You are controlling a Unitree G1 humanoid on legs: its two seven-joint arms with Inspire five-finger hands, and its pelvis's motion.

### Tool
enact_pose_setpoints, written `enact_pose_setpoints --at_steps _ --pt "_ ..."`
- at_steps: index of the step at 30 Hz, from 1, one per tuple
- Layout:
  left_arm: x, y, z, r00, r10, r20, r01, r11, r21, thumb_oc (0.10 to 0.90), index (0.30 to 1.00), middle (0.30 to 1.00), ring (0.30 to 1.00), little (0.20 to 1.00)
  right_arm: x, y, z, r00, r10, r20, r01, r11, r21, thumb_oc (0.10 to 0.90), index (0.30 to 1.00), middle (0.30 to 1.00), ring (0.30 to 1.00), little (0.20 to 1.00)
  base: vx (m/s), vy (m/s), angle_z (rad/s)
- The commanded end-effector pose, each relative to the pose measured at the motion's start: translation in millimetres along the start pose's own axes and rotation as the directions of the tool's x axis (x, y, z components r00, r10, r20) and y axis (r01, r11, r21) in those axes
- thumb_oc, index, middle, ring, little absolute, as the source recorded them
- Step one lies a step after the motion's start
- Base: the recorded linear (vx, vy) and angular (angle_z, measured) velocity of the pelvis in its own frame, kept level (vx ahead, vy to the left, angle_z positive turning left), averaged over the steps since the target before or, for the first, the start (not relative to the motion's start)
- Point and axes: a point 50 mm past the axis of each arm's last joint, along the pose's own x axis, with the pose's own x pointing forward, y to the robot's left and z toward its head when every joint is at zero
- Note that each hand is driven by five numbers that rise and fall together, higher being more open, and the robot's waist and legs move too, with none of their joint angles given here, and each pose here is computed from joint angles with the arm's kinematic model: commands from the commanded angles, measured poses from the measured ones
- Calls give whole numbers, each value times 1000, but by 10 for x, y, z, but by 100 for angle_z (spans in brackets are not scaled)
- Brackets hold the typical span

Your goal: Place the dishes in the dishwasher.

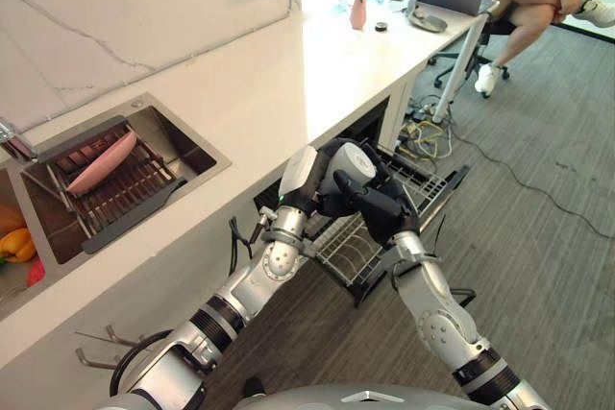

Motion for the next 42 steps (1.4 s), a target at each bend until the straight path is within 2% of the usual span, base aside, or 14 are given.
enact_pose_setpoints --at_steps 1,9,21,22,23,24,25,30,34,42 --pt "430 159 661 941 51 335 -55 998 3 400 300 300 300 300 226 476 378 960 219 173 -226 974 24 800 900 900 900 900 3 2 4" --pt "432 162 715 934 4 357 -1 1000 -7 400 300 300 300 300 271 441 403 954 281 106 -275 959 -69 800 900 900 900 900 3 0 5" --pt "401 137 799 925 -28 378 59 996 -72 400 300 300 300 300 314 310 246 972 235 23 -231 967 -105 800 900 900 900 900 0 0 0" --pt "401 133 808 924 -29 380 64 995 -80 400 300 300 300 300 320 314 248 972 234 25 -230 967 -108 759 839 839 839 839 0 0 0" --pt "398 123 832 922 -30 385 73 993 -97 400 300 300 300 300 330 318 240 973 230 30 -226 968 -106 596 594 594 594 594 0 0 0" --pt "398 123 832 922 -30 385 73 993 -97 400 300 300 300 300 331 319 240 973 231 31 -226 968 -105 566 549 549 549 549 0 0 0" --pt "393 121 844 922 -25 387 75 991 -113 400 300 300 300 300 333 318 234 974 222 40 -218 971 -98 400 300 300 300 300 0 0 0" --pt "356 123 840 932 7 362 78 972 -220 400 300 300 300 300 347 273 224 983 149 107 -140 987 -80 400 300 300 300 300 0 0 0" --pt "327 142 850 938 46 344 70 946 -317 400 300 300 300 300 359 187 194 986 80 146 -61 989 -132 400 300 300 300 300 0 0 0" --pt "259 263 824 935 74 346 60 931 -360 400 300 300 300 300 421 230 219 978 31 207 2 987 -159 400 300 300 300 300 -3 -9 0"
